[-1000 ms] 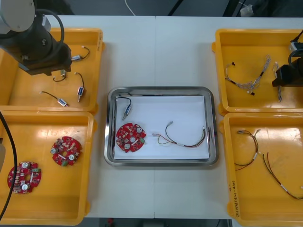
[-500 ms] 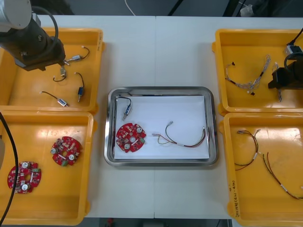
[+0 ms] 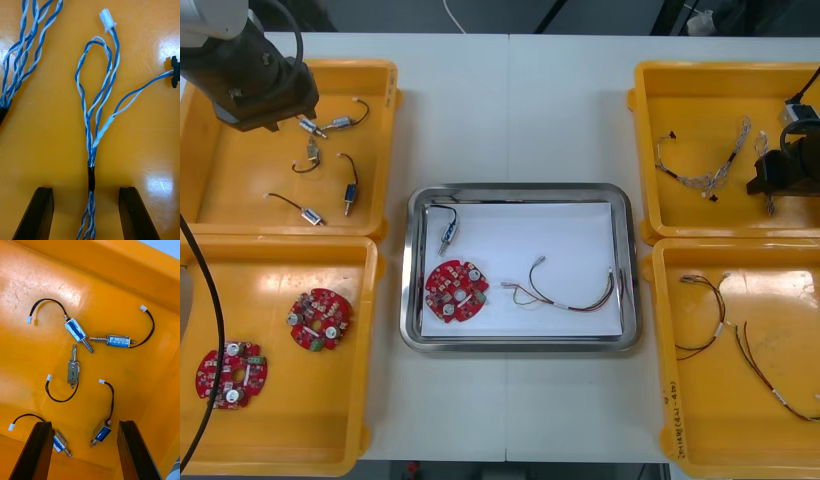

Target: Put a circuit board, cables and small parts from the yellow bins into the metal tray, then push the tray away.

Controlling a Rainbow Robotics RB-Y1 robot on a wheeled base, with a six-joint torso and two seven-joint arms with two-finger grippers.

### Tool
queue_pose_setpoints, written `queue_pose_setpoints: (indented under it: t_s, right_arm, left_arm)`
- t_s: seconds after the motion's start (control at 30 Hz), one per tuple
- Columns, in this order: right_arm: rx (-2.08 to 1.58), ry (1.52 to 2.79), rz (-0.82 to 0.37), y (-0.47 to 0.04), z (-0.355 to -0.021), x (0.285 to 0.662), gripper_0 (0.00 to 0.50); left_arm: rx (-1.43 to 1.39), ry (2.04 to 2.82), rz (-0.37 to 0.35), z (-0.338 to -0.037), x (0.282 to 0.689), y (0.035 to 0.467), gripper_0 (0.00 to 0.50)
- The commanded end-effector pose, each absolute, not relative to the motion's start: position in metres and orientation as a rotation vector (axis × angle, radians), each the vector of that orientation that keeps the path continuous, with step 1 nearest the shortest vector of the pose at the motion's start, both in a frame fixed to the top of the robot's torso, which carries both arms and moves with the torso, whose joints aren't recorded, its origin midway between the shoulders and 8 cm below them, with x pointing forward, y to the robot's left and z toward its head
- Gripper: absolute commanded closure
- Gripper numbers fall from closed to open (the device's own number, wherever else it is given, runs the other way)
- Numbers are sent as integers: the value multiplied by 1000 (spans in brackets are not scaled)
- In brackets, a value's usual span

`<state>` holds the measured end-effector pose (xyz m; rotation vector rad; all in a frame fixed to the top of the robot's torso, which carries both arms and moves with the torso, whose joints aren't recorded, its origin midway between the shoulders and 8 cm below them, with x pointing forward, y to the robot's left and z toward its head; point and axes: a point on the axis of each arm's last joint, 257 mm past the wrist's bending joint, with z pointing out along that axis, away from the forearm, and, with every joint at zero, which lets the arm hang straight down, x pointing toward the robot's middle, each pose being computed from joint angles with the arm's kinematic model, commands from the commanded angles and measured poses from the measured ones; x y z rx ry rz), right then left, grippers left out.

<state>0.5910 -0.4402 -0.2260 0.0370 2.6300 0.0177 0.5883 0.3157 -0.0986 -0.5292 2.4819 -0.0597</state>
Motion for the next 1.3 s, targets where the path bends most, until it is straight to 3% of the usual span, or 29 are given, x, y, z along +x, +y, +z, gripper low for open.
queue_pose_setpoints:
  t_s: [0.03, 0.27, 0.33, 0.37, 0.4, 0.7, 1.0, 1.3]
  right_arm:
    - [75, 2629, 56, -436, -238, 588, 0]
    - [80, 2623, 57, -436, -237, 589, 0]
    - [77, 2623, 58, -435, -237, 589, 198]
    - [78, 2623, 56, -436, -237, 589, 395]
    - [80, 2623, 57, -436, -237, 589, 500]
    - [65, 2608, 55, -435, -232, 593, 500]
    - [2, 2604, -57, -451, -184, 587, 500]
    - [-34, 2632, -59, -446, -143, 567, 500]
  left_arm:
    - [-607, 2361, -97, -44, 612, 331, 0]
    - [-647, 2321, -116, -43, 632, 340, 0]
    - [-651, 2309, -119, -43, 637, 341, 0]
    - [-655, 2298, -121, -42, 640, 344, 0]
    - [-660, 2291, -126, -42, 643, 345, 0]
    - [-667, 2253, -117, -48, 669, 349, 0]
    - [-671, 2235, -128, -63, 682, 349, 0]
    - [-678, 2219, -141, -83, 692, 351, 0]
